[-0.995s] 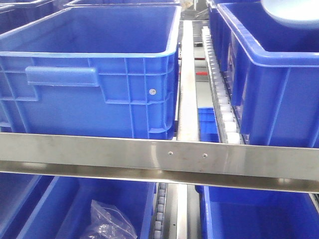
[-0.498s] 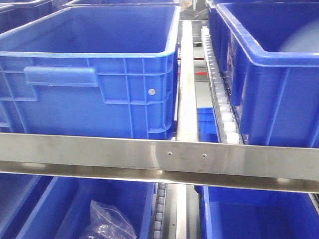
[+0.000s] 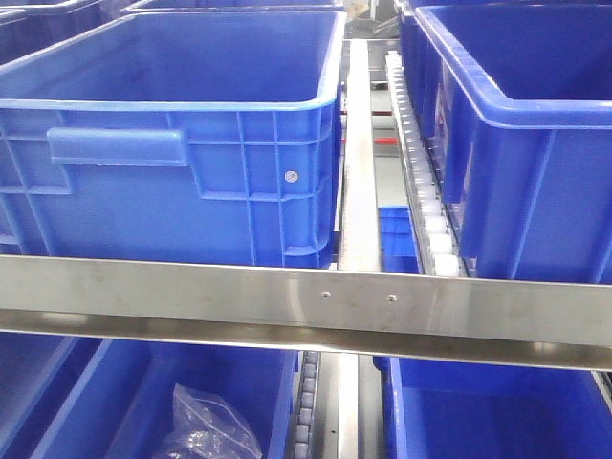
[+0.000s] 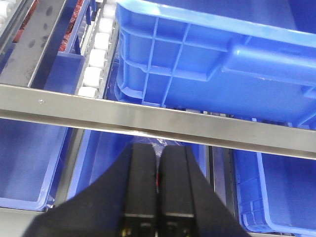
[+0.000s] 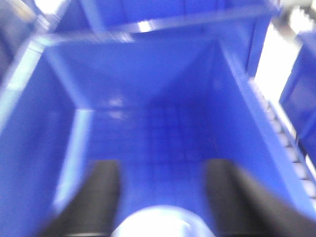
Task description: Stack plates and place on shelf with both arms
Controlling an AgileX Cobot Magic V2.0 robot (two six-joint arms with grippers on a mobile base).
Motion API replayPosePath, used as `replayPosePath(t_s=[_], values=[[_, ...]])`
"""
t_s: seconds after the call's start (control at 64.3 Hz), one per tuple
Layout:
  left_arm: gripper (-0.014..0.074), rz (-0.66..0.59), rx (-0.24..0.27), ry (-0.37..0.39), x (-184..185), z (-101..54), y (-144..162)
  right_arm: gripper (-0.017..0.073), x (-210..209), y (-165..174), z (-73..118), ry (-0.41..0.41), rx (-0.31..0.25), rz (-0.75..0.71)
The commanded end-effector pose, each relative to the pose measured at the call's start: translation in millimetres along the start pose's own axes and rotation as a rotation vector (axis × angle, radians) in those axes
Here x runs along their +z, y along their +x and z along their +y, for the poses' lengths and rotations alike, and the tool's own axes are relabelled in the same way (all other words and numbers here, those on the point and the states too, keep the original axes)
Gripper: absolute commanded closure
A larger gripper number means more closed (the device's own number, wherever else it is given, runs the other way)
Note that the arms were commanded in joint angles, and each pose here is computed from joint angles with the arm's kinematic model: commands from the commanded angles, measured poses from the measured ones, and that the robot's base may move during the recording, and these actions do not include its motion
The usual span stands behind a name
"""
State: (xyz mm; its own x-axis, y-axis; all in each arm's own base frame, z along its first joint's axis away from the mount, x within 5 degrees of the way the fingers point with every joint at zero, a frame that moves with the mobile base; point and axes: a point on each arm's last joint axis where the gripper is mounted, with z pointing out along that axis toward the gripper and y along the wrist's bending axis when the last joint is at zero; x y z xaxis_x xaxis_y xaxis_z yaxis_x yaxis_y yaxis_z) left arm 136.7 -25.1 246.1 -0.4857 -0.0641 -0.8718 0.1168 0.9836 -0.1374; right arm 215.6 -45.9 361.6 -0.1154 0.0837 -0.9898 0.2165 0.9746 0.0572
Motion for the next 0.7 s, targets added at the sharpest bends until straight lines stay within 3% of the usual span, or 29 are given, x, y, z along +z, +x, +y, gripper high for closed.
replayPosePath(t_s=[0.0,0.031,0.078,0.327,0.684], values=[[0.0511,-0.101,-0.011,0.015,-2.3,-2.8,-16.3,0.0471,-40.2,-6.1,1.7,-0.024,-0.008,-0.157],[0.0511,-0.101,-0.011,0.015,-2.3,-2.8,-16.3,0.053,-52.6,-1.8,1.5,-0.027,-0.008,-0.181],[0.0511,-0.101,-0.011,0.015,-2.3,-2.8,-16.3,0.0489,-65.2,12.1,0.9,-0.03,-0.008,-0.19],[0.0511,-0.101,-0.011,0.015,-2.3,-2.8,-16.3,0.0512,-119.6,42.2,0.0,-0.05,-0.009,-0.349],[0.0511,-0.101,-0.011,0.015,-2.3,-2.8,-16.3,0.0512,-130.6,48.9,-0.6,-0.049,-0.01,-0.377]])
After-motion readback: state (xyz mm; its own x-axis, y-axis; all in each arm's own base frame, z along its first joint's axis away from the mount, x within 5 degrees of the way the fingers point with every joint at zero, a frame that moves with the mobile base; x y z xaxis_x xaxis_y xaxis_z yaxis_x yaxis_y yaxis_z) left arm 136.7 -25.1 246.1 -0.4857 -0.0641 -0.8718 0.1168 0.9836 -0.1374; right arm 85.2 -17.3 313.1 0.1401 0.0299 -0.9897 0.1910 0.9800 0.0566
